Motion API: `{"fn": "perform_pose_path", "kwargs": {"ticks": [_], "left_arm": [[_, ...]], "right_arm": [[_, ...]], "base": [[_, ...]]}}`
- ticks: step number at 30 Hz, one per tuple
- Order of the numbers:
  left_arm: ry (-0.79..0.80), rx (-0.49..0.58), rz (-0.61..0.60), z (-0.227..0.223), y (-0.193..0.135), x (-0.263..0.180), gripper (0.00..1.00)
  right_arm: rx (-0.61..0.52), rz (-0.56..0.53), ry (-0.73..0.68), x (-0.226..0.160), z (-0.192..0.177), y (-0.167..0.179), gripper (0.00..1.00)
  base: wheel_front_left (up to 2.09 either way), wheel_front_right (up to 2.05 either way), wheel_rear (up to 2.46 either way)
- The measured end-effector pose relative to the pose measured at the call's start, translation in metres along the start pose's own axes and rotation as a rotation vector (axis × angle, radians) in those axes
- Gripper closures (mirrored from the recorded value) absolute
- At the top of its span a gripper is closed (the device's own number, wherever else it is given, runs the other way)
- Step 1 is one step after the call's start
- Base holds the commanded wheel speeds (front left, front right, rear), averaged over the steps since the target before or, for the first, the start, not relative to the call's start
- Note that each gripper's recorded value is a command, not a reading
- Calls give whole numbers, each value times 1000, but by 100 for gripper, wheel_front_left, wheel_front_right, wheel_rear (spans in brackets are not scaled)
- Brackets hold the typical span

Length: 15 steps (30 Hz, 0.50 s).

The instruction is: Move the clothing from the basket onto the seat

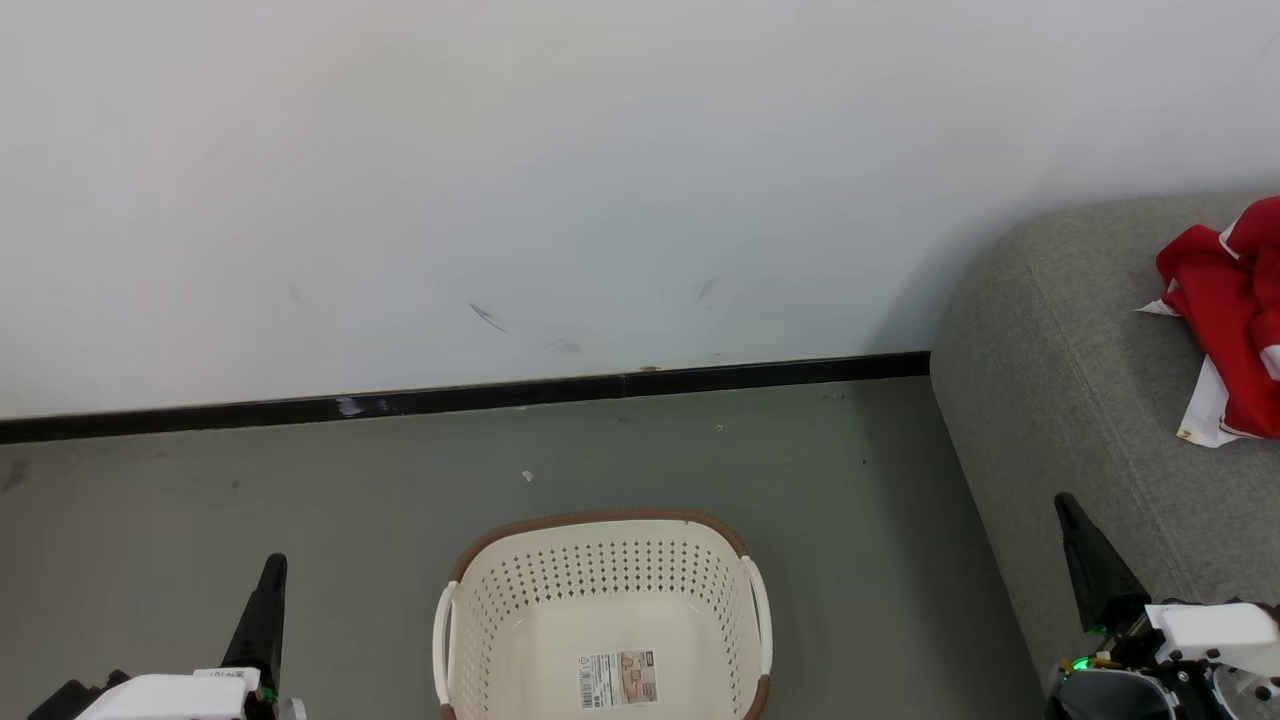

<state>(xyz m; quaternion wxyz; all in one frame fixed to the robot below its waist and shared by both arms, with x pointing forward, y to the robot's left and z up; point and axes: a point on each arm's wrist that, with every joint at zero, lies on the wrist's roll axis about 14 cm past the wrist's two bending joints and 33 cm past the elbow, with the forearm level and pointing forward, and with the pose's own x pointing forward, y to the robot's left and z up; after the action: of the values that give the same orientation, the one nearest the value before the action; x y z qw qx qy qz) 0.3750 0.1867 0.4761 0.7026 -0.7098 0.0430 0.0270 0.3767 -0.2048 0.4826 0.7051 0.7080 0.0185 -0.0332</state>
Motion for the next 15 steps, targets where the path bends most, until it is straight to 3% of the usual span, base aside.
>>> {"fn": "perform_pose_path", "kwargs": {"ticks": [15], "left_arm": [[0,0,-1,0,0,0,100]], "right_arm": [[0,0,0,0,0,0,100]], "base": [[0,0,0]]}}
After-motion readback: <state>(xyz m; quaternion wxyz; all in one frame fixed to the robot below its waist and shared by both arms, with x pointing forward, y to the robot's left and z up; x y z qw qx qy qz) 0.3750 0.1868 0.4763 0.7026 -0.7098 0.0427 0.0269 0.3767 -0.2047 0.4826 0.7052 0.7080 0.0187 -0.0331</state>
